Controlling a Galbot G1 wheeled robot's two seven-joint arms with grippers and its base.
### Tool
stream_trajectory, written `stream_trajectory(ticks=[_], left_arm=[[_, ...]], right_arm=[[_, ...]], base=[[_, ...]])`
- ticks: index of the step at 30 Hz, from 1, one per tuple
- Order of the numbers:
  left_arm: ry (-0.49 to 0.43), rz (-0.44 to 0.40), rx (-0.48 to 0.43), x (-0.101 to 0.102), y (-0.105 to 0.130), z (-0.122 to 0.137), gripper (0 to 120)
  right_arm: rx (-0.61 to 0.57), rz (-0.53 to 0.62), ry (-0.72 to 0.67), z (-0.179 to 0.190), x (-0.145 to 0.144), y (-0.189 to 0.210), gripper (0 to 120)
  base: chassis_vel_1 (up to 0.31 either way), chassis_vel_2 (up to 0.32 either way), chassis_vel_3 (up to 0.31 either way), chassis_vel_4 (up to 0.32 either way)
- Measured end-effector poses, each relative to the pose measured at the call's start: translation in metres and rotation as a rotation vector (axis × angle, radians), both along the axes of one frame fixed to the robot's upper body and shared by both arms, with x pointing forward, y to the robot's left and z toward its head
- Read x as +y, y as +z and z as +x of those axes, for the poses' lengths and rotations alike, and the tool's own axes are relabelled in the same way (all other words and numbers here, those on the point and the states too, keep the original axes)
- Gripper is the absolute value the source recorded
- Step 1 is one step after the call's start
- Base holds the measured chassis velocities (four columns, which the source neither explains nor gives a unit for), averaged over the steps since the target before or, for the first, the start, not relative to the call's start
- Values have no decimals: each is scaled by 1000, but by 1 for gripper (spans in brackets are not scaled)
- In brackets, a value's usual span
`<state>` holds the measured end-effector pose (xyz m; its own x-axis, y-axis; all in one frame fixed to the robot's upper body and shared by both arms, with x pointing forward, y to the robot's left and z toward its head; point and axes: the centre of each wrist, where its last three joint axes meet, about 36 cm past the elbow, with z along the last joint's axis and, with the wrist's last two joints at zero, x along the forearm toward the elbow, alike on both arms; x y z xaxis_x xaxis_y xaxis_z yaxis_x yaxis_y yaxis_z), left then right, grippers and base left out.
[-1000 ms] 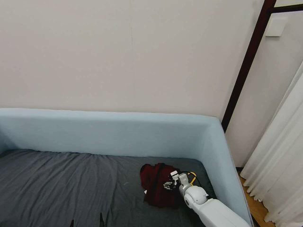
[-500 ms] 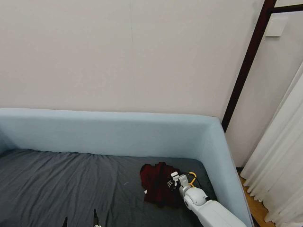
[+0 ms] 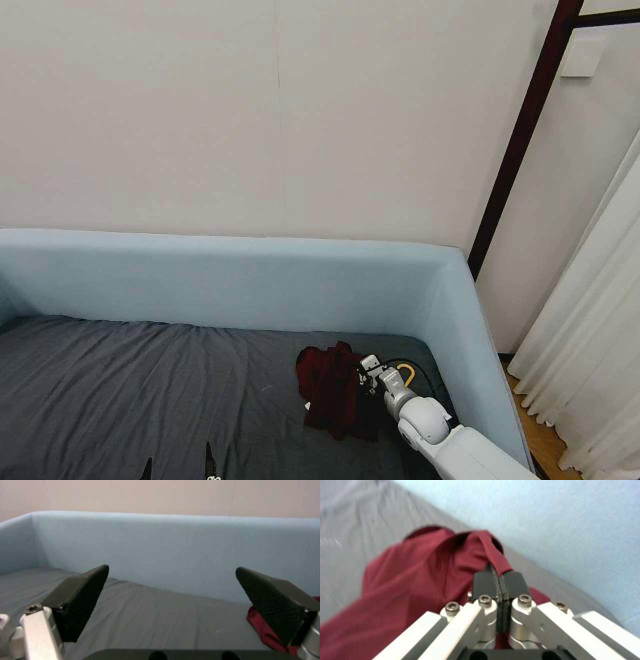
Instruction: Pick up the clothes from the sofa and hang them on the clothes hanger.
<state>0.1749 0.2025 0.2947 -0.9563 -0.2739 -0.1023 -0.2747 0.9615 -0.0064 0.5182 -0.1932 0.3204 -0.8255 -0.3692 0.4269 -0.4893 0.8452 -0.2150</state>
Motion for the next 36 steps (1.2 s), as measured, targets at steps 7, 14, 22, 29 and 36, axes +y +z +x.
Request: stream_trajectory(ticks=[7, 14, 22, 29, 36], left_arm=[[-5, -17, 1, -2, -3, 3, 100], [0, -29, -4, 2, -3, 8, 100], [4, -40, -7, 3, -3, 12, 100], [6, -61, -8, 0, -5, 18, 100], [20, -78, -10, -1, -5, 20, 100]], right_arm=[[-72, 185, -34, 28, 18, 93, 0], [-183, 329, -34, 58, 46, 203, 0], [-277, 420, -4, 68, 62, 303, 0], [-349, 479, 97, 56, 93, 389, 0], [-396, 504, 179, 47, 122, 442, 0]], base=[[0, 0, 0, 0], [0, 0, 0, 0], [0, 0, 0, 0], [0, 0, 0, 0], [0, 0, 0, 0]])
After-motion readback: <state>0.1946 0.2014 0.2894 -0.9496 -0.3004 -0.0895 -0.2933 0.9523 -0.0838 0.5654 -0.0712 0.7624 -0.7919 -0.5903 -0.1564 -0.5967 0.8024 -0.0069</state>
